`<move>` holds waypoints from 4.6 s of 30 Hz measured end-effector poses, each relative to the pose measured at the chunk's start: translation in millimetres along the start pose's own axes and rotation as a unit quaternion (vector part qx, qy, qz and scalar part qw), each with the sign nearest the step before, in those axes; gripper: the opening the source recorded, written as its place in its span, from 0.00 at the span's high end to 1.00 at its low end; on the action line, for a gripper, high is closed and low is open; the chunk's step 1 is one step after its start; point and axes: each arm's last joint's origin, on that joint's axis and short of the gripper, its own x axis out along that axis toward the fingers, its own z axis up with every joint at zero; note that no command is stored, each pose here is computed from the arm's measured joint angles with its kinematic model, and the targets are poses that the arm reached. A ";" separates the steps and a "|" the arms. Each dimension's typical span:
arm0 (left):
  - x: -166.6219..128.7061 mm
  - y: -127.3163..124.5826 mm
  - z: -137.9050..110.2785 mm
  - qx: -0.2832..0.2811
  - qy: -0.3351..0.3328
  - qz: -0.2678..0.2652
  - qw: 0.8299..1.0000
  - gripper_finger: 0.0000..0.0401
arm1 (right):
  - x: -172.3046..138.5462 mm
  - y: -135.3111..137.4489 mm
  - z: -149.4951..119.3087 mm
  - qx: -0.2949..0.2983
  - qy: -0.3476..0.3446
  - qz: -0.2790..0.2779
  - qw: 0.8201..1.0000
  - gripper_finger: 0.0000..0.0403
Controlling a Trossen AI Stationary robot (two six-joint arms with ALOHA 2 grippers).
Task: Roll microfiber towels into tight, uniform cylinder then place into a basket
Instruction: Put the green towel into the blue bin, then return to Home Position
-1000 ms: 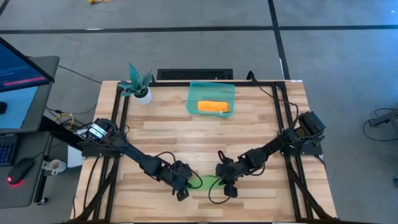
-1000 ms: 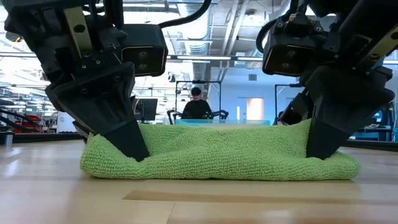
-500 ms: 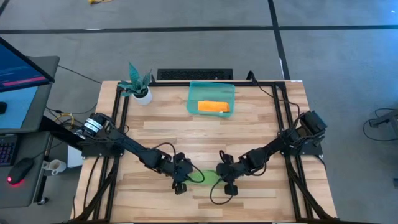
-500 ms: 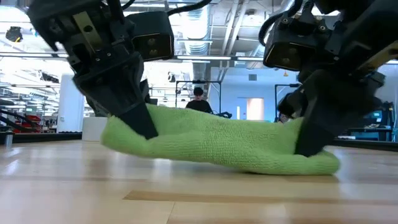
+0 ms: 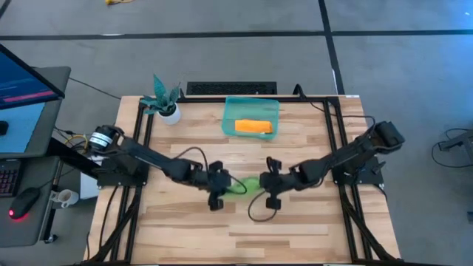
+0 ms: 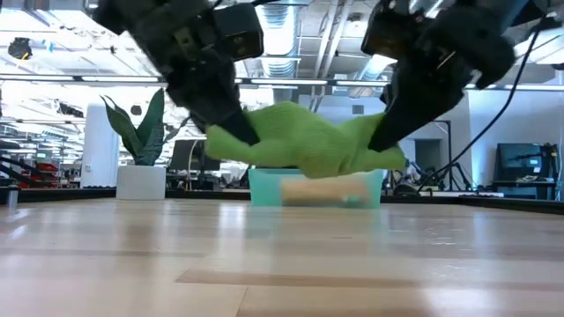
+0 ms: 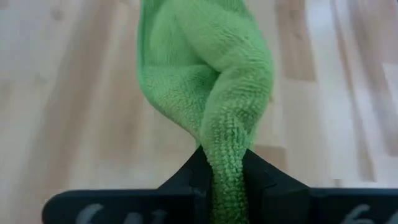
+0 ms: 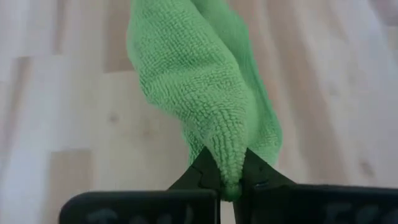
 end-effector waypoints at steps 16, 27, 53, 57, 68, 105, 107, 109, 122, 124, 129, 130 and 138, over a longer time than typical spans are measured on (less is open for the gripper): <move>-15.7 102.2 28.7 0.026 -0.021 0.066 0.997 0.95 | -4.1 -94.6 13.5 0.008 0.028 -0.097 0.995 0.94; -40.7 176.7 58.4 0.066 -0.063 0.098 0.991 0.96 | -10.4 -166.0 19.1 0.015 0.003 -0.141 0.990 0.94; -15.1 318.6 98.6 0.090 0.014 0.156 0.984 0.96 | -36.6 -282.2 -5.8 -0.012 -0.031 -0.193 0.981 0.94; -13.2 330.3 96.9 0.095 0.016 0.164 0.982 0.96 | -28.3 -291.9 -13.0 -0.002 -0.021 -0.192 0.981 0.94; -13.0 339.0 89.1 0.092 0.027 0.164 0.982 0.96 | 5.8 -303.4 -29.5 0.023 0.017 -0.173 0.984 0.94; -38.3 339.1 115.5 0.082 0.050 0.179 0.979 0.65 | 7.3 -299.1 -34.8 0.053 0.043 -0.165 0.984 0.94; -42.8 338.1 119.3 0.082 0.053 0.177 0.979 0.67 | 7.2 -299.1 -34.6 0.057 0.043 -0.164 0.984 0.92; -44.8 337.1 120.1 0.080 0.058 0.169 0.981 0.68 | 6.7 -299.4 -33.1 0.060 0.042 -0.164 0.984 0.88; -51.8 343.1 109.1 0.041 0.049 0.073 0.995 0.77 | -4.5 -302.3 -14.5 0.071 0.070 -0.149 0.984 0.41; -52.1 342.6 107.4 0.033 0.054 0.065 0.996 0.79 | -8.6 -303.1 -10.1 0.087 0.068 -0.150 0.983 0.37; -56.2 335.8 106.5 0.019 0.066 0.050 0.996 0.83 | -26.7 -302.4 1.1 0.095 0.077 -0.147 0.981 0.36; -59.3 333.3 106.8 0.016 0.060 0.041 0.997 0.85 | -32.4 -301.0 4.1 0.094 0.076 -0.146 0.982 0.36; -84.0 289.2 95.1 -0.001 -0.010 -0.028 1.000 0.95 | -93.5 -261.6 15.1 0.080 0.006 -0.153 0.985 0.35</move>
